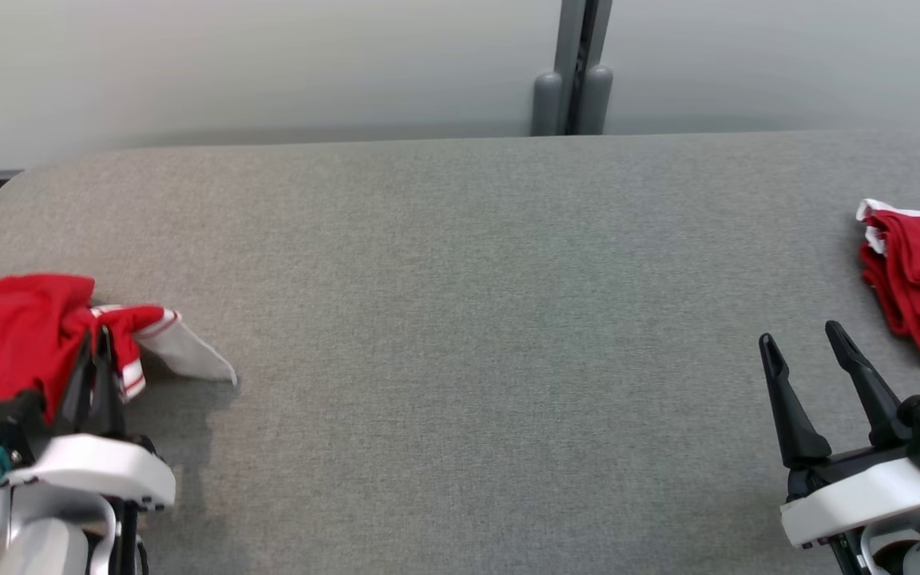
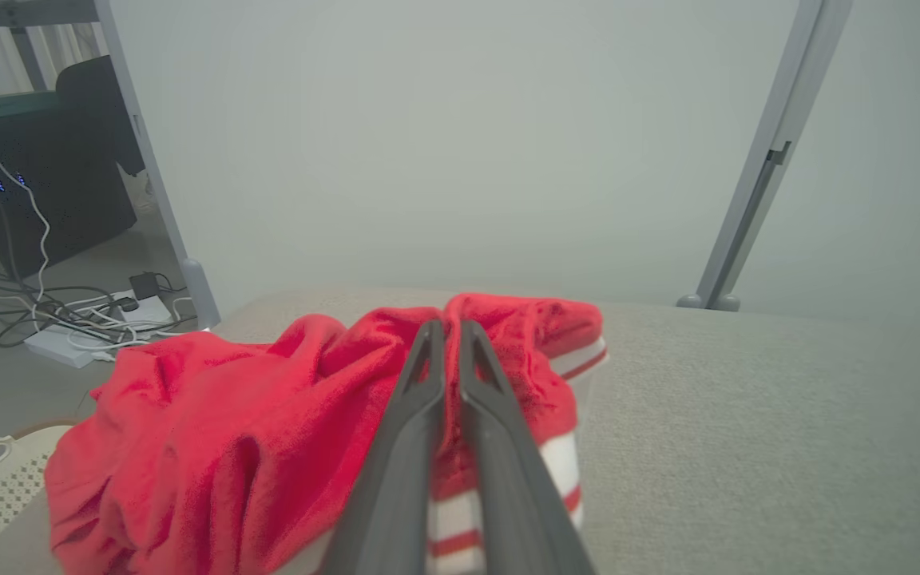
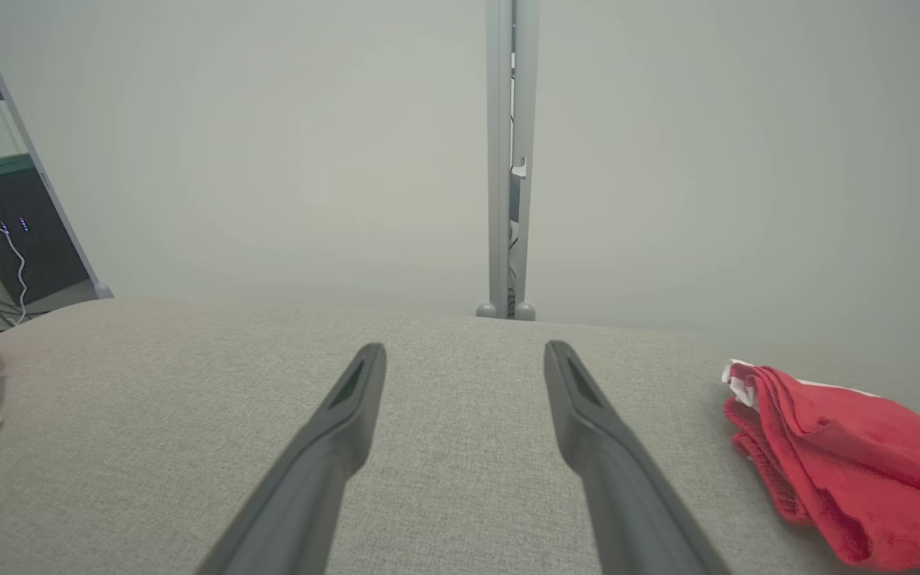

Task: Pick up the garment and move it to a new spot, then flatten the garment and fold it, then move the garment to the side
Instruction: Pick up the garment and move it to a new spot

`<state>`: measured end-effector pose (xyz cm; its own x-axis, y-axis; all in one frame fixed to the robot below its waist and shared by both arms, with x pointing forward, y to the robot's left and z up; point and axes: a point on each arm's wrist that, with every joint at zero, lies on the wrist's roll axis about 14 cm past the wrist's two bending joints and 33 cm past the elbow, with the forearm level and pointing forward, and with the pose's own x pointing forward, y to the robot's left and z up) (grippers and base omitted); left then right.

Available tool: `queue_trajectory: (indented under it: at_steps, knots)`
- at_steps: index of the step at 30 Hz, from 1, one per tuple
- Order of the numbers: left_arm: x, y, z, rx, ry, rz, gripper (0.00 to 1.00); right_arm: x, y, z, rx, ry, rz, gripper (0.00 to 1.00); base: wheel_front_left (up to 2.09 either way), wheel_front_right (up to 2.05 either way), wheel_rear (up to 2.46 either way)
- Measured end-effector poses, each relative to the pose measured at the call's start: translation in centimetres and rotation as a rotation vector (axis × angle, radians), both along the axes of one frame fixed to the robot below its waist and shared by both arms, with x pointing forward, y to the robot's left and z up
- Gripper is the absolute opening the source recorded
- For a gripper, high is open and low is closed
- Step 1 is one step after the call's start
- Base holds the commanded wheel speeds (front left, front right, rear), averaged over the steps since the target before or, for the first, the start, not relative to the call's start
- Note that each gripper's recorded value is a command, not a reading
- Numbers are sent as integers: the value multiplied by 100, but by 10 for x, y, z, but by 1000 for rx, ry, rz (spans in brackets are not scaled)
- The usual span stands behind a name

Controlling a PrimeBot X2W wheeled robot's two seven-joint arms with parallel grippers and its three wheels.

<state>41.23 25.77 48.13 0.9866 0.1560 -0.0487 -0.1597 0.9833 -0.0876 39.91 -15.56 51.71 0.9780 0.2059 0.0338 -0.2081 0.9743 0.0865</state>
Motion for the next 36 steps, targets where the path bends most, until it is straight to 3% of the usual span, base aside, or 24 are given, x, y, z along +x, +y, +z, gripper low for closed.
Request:
queue_trajectory:
  at_steps: [10, 18, 28, 36]
  knots:
    - [-23, -46, 13, -37, 7, -96, 0, -16, -15, 6, 20, -12, -52, 100, 0, 0, 0]
    - [1, -104, 30, -55, -36, -276, 0, -13, -26, 3, 26, -4, -90, 100, 0, 0, 0]
    - [54, -240, 69, -77, -185, -688, 0, -4, -51, -6, 29, 1, -181, 100, 0, 0, 0]
    - [58, -351, 86, -138, -257, -1000, 0, -11, -79, -23, 26, 33, -289, 100, 0, 0, 0]
